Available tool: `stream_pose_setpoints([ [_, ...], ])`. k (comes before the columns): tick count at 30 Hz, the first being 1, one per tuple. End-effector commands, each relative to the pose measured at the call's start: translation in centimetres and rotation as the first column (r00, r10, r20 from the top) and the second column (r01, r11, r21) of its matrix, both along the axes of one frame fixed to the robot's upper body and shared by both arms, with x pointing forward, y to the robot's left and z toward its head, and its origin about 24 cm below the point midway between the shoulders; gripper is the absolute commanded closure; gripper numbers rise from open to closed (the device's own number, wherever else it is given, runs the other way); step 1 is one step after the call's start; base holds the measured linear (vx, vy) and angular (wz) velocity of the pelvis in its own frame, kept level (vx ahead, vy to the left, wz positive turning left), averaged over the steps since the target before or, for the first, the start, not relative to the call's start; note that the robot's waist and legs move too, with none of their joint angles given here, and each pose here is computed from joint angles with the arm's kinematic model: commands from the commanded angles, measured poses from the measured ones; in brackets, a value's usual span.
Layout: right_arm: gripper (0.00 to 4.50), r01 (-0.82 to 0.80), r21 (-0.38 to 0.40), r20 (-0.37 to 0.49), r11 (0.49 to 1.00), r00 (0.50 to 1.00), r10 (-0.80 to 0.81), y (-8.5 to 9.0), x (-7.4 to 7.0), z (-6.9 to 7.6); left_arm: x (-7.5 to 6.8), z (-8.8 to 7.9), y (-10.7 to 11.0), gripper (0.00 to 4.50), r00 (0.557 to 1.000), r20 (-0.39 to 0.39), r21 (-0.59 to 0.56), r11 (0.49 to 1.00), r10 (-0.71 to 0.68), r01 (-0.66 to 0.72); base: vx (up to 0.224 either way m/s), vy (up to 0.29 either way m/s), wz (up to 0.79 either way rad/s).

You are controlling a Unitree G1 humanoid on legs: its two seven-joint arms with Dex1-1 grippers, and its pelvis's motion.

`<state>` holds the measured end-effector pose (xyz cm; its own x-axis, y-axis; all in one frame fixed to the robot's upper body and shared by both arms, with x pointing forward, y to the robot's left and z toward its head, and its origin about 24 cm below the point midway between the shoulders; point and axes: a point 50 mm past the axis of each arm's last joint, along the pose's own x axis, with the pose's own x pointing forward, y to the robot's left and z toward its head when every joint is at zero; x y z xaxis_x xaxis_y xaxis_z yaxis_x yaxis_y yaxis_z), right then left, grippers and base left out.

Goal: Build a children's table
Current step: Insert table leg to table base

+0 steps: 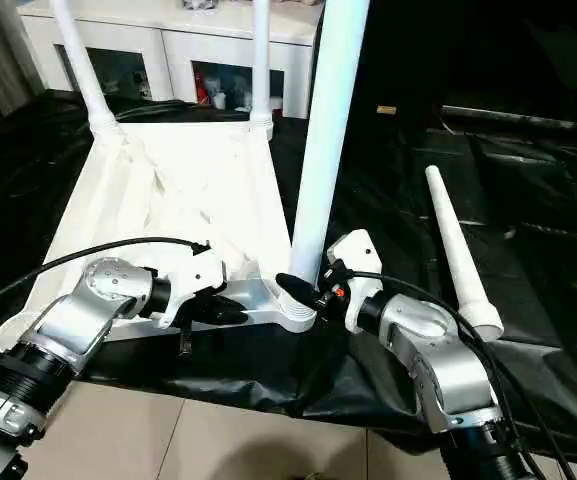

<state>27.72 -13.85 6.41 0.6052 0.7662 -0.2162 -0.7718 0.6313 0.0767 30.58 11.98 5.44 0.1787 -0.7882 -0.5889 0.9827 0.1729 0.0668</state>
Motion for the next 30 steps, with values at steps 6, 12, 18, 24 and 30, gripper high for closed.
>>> stream_pose_setpoints([
  [6, 2.61, -0.068, -0.021, -0.164, 0.997, 0.984, 0.064, -0.5, -1.3, -3.3, -0.3, 2.0, -0.4, 4.50, 0.990, 0.051, -0.063, 0.989, -0.129, 0.132, 0.000, 0.000, 0.00],
  [12, 2.61, -0.190, -0.016, -0.181, 0.982, 0.966, 0.184, -0.8, -2.5, -3.3, -0.7, 2.4, -0.1, 4.50, 0.967, 0.026, -0.021, 0.967, -0.253, 0.253, 0.000, 0.000, 0.00],
  [18, 2.61, -0.258, -0.074, -0.178, 0.963, 0.954, 0.242, -1.0, -3.2, -3.8, -0.4, 2.6, 0.3, 4.50, 0.962, 0.036, 0.010, 0.962, -0.272, 0.272, 0.000, 0.000, 0.00],
  [24, 2.61, -0.260, -0.079, -0.172, 0.962, 0.954, 0.244, -1.1, -3.4, -4.1, 0.1, 2.6, 0.4, 4.50, 0.968, 0.066, 0.022, 0.970, -0.243, 0.242, 0.000, 0.000, 0.00],
  [30, 2.61, -0.193, -0.072, -0.161, 0.979, 0.970, 0.179, -1.3, -3.3, -4.8, 0.6, 2.7, 0.5, 4.50, 0.975, 0.093, 0.016, 0.979, -0.202, 0.201, 0.000, 0.000, 0.00],
])
